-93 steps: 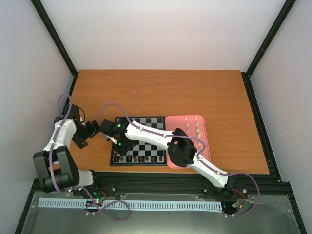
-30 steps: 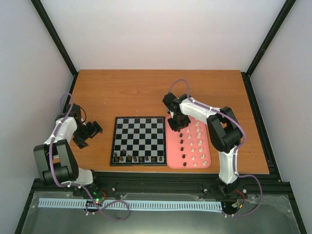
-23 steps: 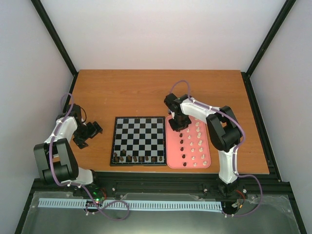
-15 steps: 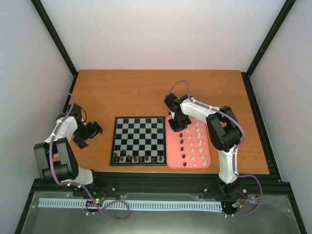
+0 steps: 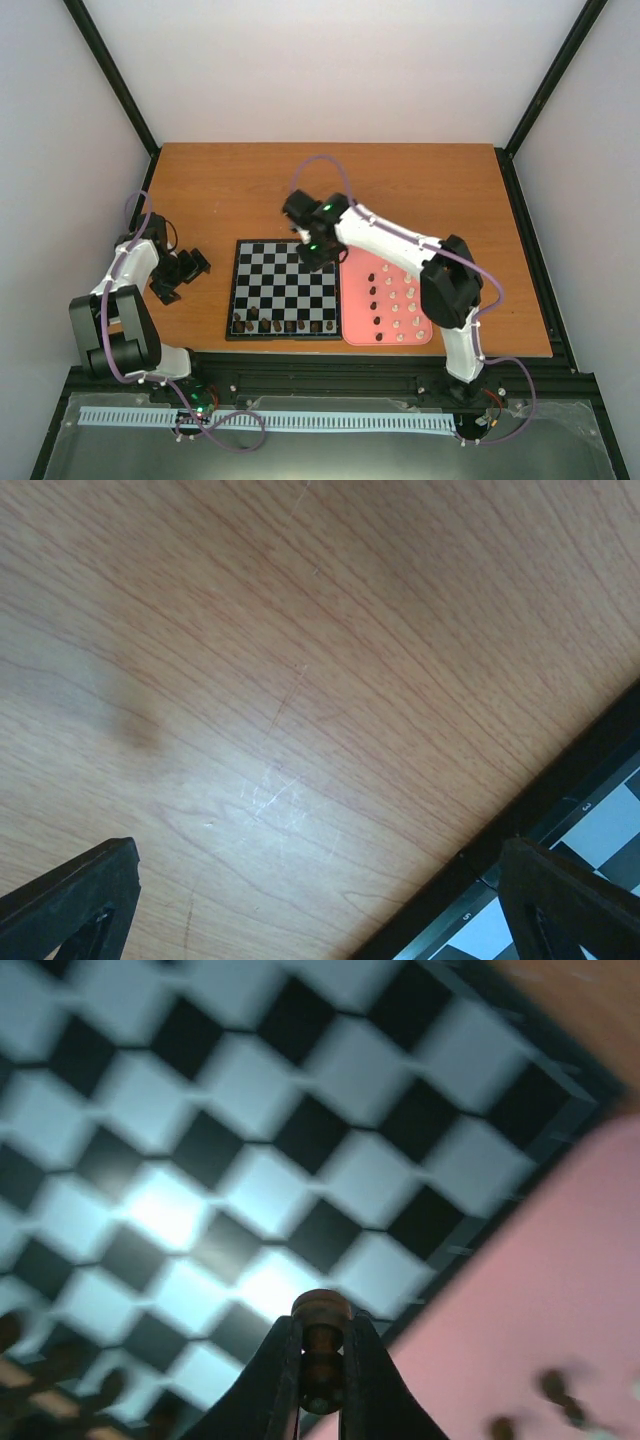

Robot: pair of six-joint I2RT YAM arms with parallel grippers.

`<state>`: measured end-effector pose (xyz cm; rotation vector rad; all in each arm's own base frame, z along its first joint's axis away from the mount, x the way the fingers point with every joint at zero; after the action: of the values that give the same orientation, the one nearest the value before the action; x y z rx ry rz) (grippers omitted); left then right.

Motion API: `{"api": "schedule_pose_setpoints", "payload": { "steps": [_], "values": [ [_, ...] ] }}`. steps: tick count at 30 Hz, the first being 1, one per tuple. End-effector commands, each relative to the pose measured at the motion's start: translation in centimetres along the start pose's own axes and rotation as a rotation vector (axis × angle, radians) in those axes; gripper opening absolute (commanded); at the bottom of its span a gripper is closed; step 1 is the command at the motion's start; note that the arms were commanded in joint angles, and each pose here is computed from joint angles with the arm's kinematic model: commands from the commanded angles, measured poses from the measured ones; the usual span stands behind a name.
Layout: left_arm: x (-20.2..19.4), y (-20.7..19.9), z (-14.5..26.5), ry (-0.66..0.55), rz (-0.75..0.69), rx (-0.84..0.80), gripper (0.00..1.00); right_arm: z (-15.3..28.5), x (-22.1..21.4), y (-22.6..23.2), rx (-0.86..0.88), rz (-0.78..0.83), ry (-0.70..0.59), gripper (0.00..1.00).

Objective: Set up the chess pieces on the board
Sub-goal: Pick up the chess piece from the storage box, then place the chess piece on the chessboard.

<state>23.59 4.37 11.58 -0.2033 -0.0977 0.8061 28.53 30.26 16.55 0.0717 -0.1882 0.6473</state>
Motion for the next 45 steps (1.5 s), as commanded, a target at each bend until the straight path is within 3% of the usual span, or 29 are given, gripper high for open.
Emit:
{"api": "schedule_pose_setpoints", "payload": {
  "steps": [1, 6, 10, 45],
  "values": [
    [0.4, -0.6, 0.8, -0.044, -0.016, -0.03, 1.0, 0.1, -0.5, 8.0, 0.095, 0.094, 0.03, 0.03],
    [0.3, -0.8, 1.1, -0.049, -0.015, -0.053, 1.0, -0.9, -0.3, 14.4, 0.133, 0.193, 0.032, 0.03],
    [0.1, -0.9, 1.2, -0.053, -0.02, -0.067, 1.0, -1.9, -0.7, 16.7, 0.149, 0.235, 0.058, 0.03],
    [-0.4, -1.1, 0.8, -0.034, -0.032, -0.106, 1.0, -6.6, -0.8, 18.7, 0.164, 0.276, 0.161, 0.03]
  ]
}}
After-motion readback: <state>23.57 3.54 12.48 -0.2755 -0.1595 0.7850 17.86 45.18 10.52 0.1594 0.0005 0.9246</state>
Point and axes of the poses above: each gripper's point midway between its finger pads, its own z axis back along the fingers, its own y axis along the line the jaws close on, x = y × z, the point moved 6 cm from there along z, back along the fingers, and after that the axes turned 3 degrees about z, right-handed, at the moved point
